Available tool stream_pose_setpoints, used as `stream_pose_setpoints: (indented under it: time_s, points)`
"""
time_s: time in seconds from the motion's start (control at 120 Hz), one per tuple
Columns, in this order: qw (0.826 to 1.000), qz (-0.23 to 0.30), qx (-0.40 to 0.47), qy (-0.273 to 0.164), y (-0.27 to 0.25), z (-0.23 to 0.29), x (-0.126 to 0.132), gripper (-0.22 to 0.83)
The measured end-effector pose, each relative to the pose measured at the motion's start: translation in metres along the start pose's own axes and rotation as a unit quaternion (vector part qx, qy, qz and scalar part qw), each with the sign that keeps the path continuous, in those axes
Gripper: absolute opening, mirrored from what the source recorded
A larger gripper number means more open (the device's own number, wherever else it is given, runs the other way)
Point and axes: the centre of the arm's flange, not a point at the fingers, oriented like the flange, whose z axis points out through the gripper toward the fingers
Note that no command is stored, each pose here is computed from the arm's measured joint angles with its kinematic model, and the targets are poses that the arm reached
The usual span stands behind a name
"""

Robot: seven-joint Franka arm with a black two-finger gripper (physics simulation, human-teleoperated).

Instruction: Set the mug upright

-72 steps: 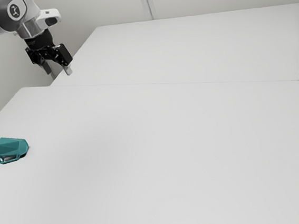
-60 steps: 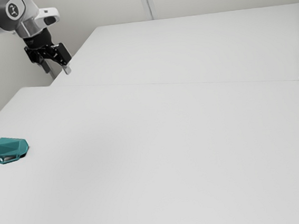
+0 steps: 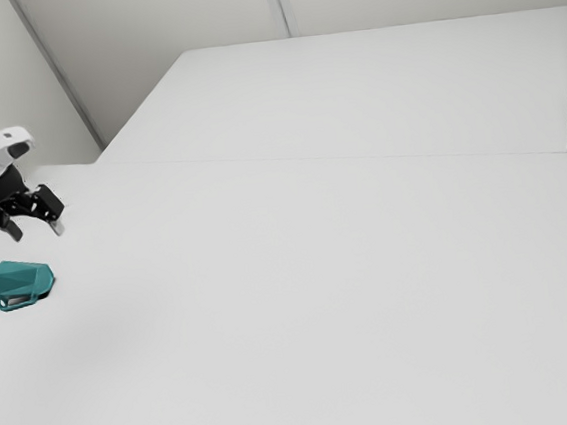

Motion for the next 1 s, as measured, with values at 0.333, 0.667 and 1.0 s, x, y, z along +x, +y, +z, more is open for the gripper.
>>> stream_pose_setpoints:
  time_s: [0.333, 0.667, 1.0]
  points:
    - [0.992, -0.024, -0.078, 0.092, -0.148, 0.072, -0.029, 0.62]
    - [0.963, 0.054, -0.134, 0.226, -0.241, 0.131, -0.040, 0.61]
    - [0.927, 0.158, -0.147, 0.306, -0.304, 0.170, -0.074, 0.61]
